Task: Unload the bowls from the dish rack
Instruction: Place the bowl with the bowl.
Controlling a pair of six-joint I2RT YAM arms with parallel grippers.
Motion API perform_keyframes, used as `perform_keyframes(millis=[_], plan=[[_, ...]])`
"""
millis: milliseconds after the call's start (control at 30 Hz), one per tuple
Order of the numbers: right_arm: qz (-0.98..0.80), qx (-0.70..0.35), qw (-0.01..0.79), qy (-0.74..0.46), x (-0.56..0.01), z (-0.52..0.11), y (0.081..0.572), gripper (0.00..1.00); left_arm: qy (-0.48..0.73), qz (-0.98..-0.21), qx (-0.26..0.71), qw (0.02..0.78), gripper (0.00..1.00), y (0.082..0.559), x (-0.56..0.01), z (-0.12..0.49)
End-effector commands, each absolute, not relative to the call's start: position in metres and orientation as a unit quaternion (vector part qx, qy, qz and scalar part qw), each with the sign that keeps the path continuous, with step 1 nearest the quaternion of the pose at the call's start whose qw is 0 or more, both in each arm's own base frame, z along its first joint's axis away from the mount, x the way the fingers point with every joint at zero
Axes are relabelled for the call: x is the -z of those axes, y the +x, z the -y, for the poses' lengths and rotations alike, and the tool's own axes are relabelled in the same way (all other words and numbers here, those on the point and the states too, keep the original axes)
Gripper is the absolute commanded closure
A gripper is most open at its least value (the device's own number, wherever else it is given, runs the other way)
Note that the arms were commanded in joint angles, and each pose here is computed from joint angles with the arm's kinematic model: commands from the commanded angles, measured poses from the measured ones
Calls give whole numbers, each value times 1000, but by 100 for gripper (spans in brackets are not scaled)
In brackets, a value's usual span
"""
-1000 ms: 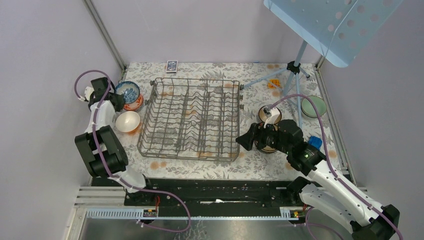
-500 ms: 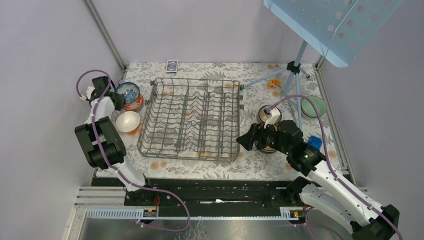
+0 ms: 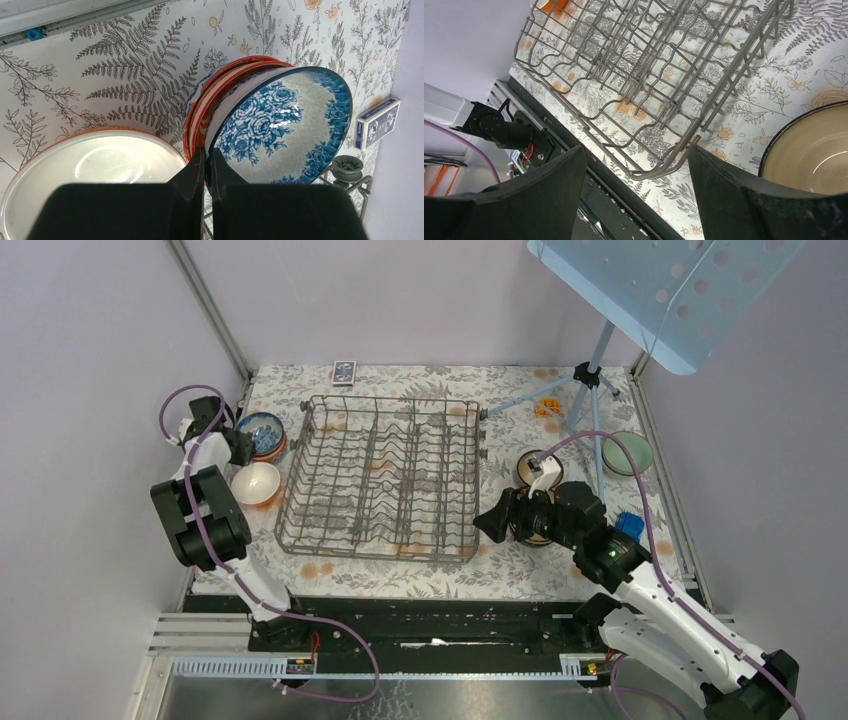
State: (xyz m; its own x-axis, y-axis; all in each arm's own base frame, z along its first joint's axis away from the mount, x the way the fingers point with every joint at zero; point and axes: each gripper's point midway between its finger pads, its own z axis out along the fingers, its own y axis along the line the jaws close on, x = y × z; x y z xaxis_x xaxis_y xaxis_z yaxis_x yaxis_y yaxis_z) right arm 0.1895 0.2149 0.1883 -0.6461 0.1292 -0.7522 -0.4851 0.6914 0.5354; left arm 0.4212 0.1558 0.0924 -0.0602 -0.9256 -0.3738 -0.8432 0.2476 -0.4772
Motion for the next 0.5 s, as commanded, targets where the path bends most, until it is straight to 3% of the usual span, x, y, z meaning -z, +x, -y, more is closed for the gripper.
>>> perform_keyframes(millis=[0, 100, 333, 467], plan=[[-818, -372, 425, -107, -193, -212, 192, 19, -607, -709, 79, 351, 100, 440, -115, -166], [-819, -373, 423, -106, -193, -212, 191, 19, -608, -710, 76, 349, 94, 439, -113, -167], [-819, -373, 424, -104, -194, -211, 191, 19, -603, -709, 80, 356, 66, 440, -121, -166], [-819, -375, 422, -103, -192, -212, 190, 19, -600, -709, 81, 361, 59, 440, -127, -166]])
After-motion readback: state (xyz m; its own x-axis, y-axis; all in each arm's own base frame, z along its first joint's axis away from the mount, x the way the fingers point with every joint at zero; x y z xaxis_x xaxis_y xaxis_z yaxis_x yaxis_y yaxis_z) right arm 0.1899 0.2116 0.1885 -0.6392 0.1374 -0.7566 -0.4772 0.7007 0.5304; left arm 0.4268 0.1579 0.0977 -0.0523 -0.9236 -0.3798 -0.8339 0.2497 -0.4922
